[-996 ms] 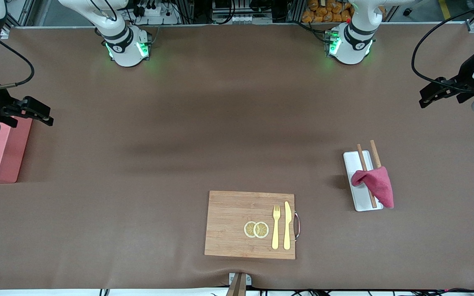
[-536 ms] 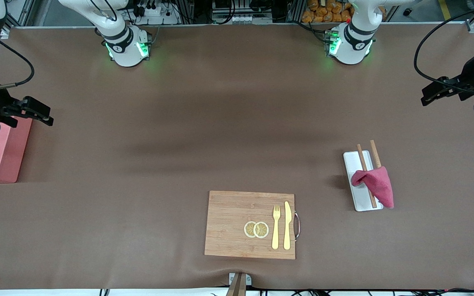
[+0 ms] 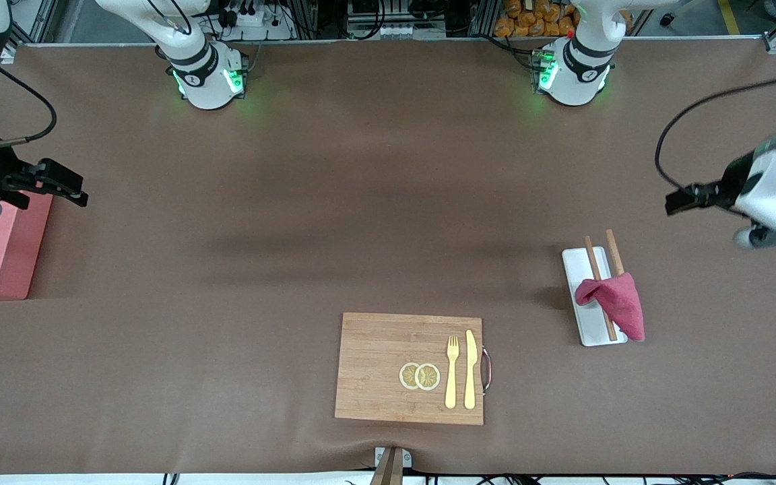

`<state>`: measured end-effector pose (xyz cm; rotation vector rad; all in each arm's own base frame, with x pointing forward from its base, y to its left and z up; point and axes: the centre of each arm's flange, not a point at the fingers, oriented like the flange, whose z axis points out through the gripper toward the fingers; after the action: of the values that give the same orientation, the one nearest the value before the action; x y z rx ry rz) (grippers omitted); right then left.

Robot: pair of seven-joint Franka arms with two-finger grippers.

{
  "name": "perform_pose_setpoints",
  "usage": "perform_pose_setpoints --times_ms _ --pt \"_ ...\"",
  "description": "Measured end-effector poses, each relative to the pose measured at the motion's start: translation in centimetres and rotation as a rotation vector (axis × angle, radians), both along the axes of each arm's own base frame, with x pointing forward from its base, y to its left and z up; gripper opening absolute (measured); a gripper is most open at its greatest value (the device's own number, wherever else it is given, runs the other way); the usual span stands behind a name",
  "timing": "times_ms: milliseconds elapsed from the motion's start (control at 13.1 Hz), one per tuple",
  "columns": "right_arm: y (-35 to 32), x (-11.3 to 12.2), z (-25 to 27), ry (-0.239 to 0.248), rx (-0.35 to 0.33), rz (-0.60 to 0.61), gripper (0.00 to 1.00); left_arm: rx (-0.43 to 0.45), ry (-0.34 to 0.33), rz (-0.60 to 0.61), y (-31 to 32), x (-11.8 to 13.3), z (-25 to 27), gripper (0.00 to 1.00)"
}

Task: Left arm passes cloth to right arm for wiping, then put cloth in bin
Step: 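Reach the left gripper down to the pink cloth on the tray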

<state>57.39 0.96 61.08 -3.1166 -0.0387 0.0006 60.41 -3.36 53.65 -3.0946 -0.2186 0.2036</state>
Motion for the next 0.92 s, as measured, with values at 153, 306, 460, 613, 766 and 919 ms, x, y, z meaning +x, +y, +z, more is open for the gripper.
perform_pose_setpoints --times_ms 153,306,460,613,766,919 --pt "-0.2 0.1 -0.1 0.003 0.0 -0.004 1.0 0.006 0.007 0.069 -0.1 1.9 -3.6 1.0" --pt "-0.3 0.1 -0.3 0.005 0.0 -0.005 1.0 0.013 0.013 0.142 -0.4 3.5 -7.2 1.0" --pt "-0.5 0.1 -0.4 0.007 0.0 -0.008 1.0 0.02 0.029 0.205 -0.8 4.9 -11.4 1.0" --pt "-1.0 0.1 -0.4 0.008 0.0 -0.018 1.0 0.035 0.054 0.277 -1.8 5.6 -14.5 1.0" --pt "-1.2 0.0 -0.5 0.021 0.0 -0.02 1.0 0.043 0.05 0.332 -2.7 6.1 -16.3 1.0" --pt "-1.0 0.0 -0.6 0.025 0.0 -0.018 1.0 0.045 0.046 0.358 -2.9 6.6 -17.9 1.0"
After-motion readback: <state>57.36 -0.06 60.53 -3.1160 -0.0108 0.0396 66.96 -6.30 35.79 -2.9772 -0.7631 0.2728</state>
